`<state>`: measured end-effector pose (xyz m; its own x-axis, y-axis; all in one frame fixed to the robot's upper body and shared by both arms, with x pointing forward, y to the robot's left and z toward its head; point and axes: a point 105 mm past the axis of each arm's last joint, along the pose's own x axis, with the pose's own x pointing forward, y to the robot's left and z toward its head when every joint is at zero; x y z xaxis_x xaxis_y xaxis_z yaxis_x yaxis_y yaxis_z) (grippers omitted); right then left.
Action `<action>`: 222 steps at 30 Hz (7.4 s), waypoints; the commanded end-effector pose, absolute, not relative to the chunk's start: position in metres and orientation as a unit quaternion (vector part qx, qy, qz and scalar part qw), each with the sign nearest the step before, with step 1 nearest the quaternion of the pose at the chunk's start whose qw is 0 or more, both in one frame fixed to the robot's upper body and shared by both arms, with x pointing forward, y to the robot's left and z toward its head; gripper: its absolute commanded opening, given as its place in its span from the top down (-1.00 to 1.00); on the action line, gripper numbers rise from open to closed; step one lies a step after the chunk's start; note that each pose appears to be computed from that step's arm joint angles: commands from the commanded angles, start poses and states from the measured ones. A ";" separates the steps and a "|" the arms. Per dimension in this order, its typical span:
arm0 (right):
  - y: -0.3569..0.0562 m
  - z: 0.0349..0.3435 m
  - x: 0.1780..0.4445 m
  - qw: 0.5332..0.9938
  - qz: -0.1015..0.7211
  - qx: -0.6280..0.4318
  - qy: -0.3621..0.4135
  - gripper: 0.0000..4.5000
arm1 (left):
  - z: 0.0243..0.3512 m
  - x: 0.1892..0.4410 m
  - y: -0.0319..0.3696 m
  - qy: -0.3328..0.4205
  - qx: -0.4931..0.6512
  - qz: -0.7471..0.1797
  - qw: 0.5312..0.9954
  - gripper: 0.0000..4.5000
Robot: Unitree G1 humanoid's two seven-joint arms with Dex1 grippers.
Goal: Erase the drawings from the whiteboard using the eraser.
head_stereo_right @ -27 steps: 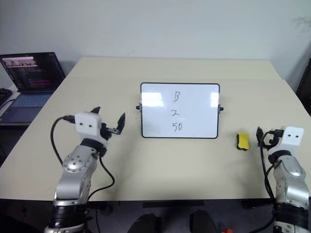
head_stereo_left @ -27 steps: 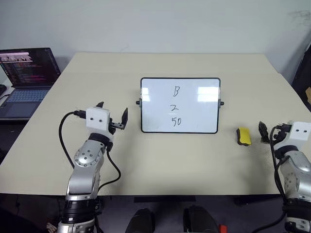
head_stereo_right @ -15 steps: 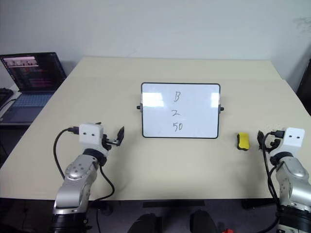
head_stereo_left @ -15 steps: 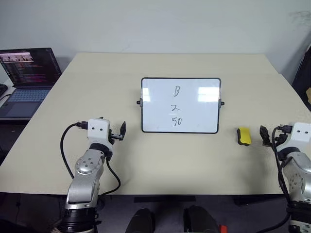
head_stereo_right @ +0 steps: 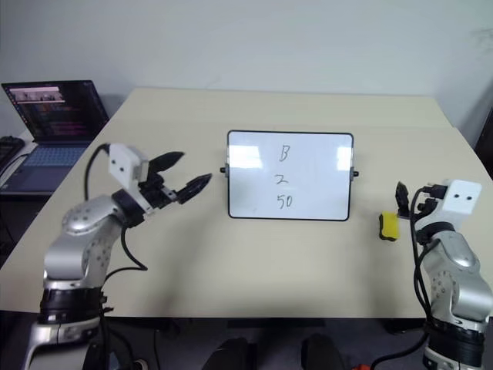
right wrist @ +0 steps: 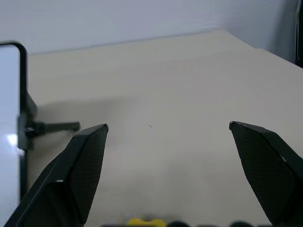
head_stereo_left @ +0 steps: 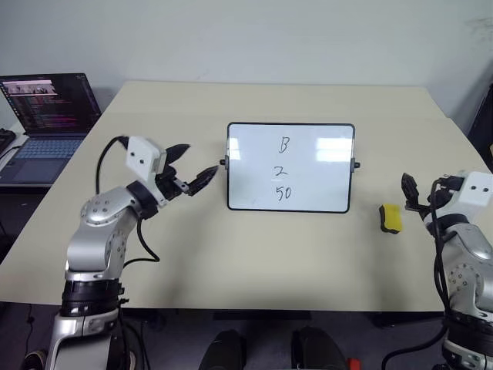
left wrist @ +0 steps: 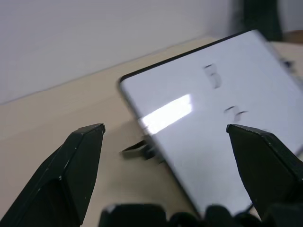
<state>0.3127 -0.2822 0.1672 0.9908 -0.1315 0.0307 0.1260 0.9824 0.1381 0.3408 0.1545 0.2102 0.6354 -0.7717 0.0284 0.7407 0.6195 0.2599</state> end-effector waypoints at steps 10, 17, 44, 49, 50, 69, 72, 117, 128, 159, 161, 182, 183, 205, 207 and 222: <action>-0.242 0.159 0.297 0.996 -0.007 0.032 0.088 -0.99 | 0.204 0.295 0.089 -0.040 0.205 -0.640 0.739 -1.00; -0.238 0.137 0.311 0.991 -0.026 0.037 0.129 -0.99 | 0.209 0.301 0.087 -0.041 0.211 -0.644 0.734 -1.00; -0.258 0.113 0.336 0.987 -0.059 0.034 0.142 -0.99 | 0.213 0.302 0.090 -0.042 0.214 -0.648 0.730 -1.00; -0.259 0.109 0.337 0.987 -0.059 0.034 0.148 -0.57 | 0.213 0.303 0.092 -0.040 0.216 -0.646 0.731 -1.00; -0.259 0.109 0.338 0.986 -0.060 0.034 0.149 -0.41 | 0.213 0.303 0.092 -0.040 0.216 -0.646 0.731 -1.00; -0.249 0.125 0.336 0.994 -0.024 -0.011 0.104 0.49 | 0.220 0.316 0.111 -0.039 0.192 -0.586 0.786 -1.00; -0.235 0.143 0.331 0.997 0.015 -0.039 0.061 0.49 | 0.228 0.328 0.123 -0.048 0.177 -0.531 0.827 -1.00; -0.039 0.161 0.425 0.883 0.308 -0.349 -0.068 0.50 | 0.234 0.365 0.179 -0.036 0.143 -0.357 0.922 -1.00; -0.052 0.204 0.436 0.894 0.238 -0.357 -0.132 0.50 | 0.232 0.369 0.184 -0.034 0.136 -0.341 0.929 -1.00; -0.033 0.183 0.428 0.918 0.278 -0.274 -0.067 0.50 | 0.224 0.364 0.177 -0.026 0.130 -0.350 0.927 -1.00; -0.026 0.201 0.422 0.925 0.292 -0.222 -0.096 0.50 | 0.221 0.364 0.176 -0.024 0.129 -0.351 0.927 -1.00; -0.091 0.153 0.296 0.869 0.402 -0.287 -0.040 0.50 | 0.152 0.323 0.171 0.055 0.132 -0.381 0.913 -1.00; -0.094 0.148 0.295 0.862 0.398 -0.311 -0.041 0.50 | 0.149 0.321 0.169 0.058 0.132 -0.383 0.912 -1.00; -0.023 0.195 0.404 0.866 0.297 -0.366 -0.168 0.50 | 0.156 0.318 0.155 0.050 0.150 -0.406 0.900 -1.00; -0.022 0.194 0.412 0.870 0.292 -0.364 -0.160 0.50 | 0.157 0.318 0.155 0.050 0.151 -0.406 0.900 -1.00; -0.064 0.108 0.412 0.859 0.310 -0.408 -0.004 0.50 | 0.161 0.318 0.154 0.045 0.150 -0.407 0.900 -1.00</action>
